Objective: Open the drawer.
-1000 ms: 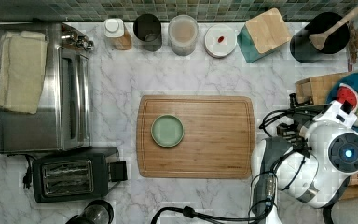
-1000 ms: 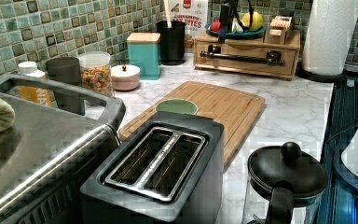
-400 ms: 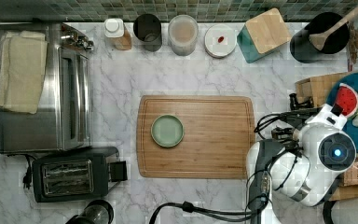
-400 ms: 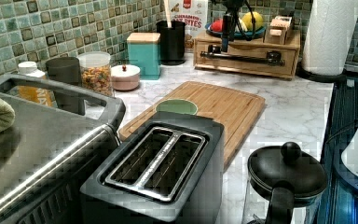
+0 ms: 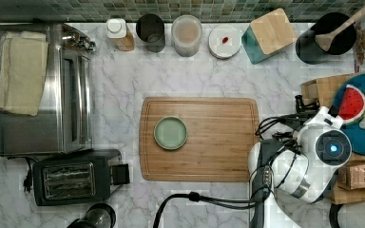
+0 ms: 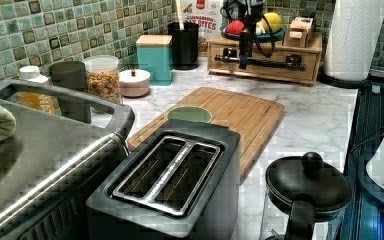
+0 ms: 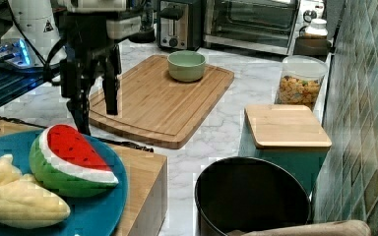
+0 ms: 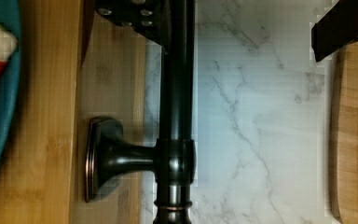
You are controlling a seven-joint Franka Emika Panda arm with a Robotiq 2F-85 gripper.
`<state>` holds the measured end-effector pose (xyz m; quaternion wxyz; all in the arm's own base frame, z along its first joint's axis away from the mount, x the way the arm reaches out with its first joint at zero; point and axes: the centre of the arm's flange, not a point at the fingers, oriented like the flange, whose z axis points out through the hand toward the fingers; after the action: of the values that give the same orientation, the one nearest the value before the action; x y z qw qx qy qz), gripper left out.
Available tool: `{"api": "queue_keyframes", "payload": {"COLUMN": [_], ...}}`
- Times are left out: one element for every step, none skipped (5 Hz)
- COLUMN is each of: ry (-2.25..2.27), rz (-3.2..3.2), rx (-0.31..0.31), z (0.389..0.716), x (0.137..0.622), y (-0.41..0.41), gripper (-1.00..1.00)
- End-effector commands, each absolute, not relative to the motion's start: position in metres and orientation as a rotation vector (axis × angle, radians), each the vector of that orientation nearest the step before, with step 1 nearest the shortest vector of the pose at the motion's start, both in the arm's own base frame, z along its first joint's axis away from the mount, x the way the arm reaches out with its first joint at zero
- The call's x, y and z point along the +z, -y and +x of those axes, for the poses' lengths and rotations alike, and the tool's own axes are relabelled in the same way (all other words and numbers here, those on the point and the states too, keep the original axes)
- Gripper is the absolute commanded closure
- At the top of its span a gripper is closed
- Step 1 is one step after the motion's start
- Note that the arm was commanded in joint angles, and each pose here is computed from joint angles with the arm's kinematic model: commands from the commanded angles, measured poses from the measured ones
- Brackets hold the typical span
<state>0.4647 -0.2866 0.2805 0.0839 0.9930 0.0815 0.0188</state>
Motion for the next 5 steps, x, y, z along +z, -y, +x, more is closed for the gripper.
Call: {"api": "queue_keyframes", "payload": {"ry": [-0.103,-0.098,-0.102,-0.151,-0.190], "rz": [2.938,3.020,3.053,3.049,3.040], "rx": [0.052,-0.002,0.033,-0.032,-0.112], "z": [0.440,0.446,0.454,0.464,0.467], "x": [0.284,0.262,0.239,0.227,0.223], "y": [0.317,0.312,0.308,0.312,0.313], "gripper": [-1.00,-1.00,-1.00,-1.00,-1.00]}}
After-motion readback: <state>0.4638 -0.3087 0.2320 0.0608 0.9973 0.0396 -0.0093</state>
